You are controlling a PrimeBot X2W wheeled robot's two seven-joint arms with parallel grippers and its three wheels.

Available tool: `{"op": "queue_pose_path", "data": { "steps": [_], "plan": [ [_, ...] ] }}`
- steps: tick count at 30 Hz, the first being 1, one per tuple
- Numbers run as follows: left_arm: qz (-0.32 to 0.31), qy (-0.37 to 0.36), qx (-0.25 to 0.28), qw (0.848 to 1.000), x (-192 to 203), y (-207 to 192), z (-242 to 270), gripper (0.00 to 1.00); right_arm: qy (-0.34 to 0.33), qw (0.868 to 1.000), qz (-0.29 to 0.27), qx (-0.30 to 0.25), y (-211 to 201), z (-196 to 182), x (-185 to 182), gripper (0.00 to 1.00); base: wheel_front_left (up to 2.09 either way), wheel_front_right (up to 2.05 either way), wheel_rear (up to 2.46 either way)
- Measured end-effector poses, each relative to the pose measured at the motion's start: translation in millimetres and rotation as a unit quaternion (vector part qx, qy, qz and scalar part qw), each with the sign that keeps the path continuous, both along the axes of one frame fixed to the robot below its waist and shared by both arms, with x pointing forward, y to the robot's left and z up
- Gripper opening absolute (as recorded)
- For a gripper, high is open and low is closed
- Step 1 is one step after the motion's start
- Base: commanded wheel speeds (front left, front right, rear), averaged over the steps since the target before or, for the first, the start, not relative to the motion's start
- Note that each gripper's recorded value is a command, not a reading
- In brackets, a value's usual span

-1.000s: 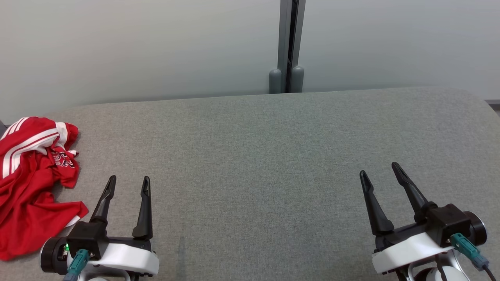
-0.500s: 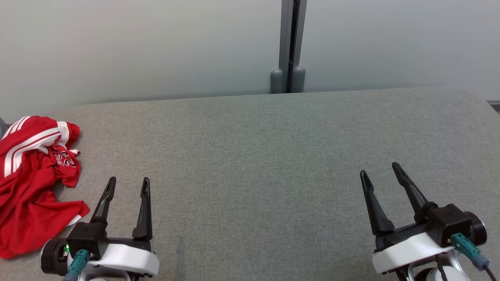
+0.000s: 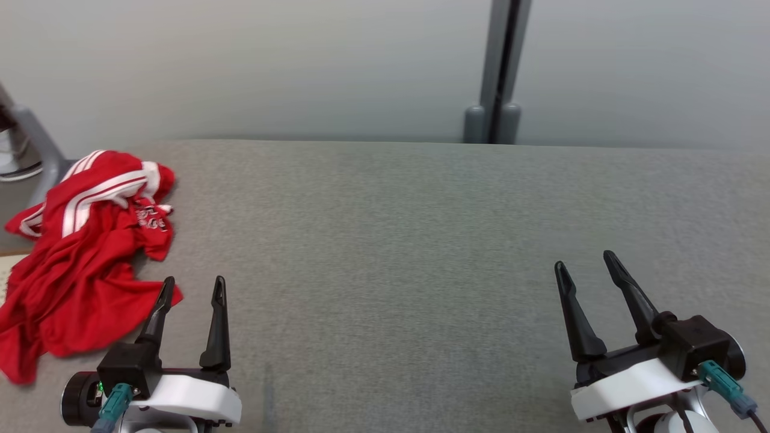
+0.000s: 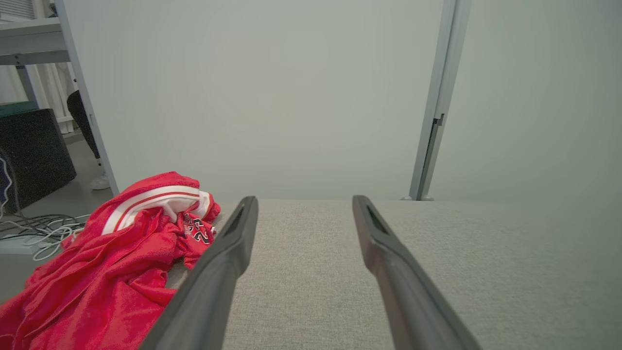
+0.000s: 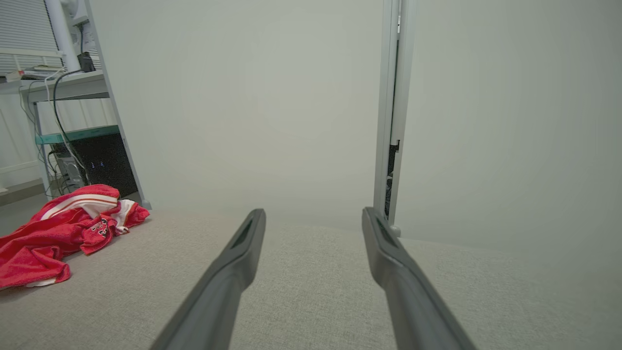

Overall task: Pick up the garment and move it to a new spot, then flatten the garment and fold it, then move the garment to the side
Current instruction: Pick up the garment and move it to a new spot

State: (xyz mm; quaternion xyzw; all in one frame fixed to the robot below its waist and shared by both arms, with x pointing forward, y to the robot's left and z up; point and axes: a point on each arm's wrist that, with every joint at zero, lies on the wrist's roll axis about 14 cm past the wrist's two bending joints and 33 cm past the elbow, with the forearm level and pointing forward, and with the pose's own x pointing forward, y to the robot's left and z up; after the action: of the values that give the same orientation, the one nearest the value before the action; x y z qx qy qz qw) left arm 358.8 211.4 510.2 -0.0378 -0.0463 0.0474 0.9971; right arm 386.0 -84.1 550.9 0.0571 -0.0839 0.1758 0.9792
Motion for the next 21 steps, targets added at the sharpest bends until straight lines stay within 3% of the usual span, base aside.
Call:
{"op": "queue_pose_path", "data": {
  "steps": [9,21],
  "plan": [
    [0.086,0.000,-0.008,0.996,-32.8,50.9,-0.4,1.00,0.007,0.997,0.080,0.009,55.5,-4.0,6.5,1.00,0.00,0.00,0.00],
    [0.199,0.014,-0.016,0.980,-93.4,107.8,-9.9,1.00,0.017,0.981,0.192,0.013,131.5,-8.8,1.7,1.00,0.00,0.00,0.00]
  ]
}}
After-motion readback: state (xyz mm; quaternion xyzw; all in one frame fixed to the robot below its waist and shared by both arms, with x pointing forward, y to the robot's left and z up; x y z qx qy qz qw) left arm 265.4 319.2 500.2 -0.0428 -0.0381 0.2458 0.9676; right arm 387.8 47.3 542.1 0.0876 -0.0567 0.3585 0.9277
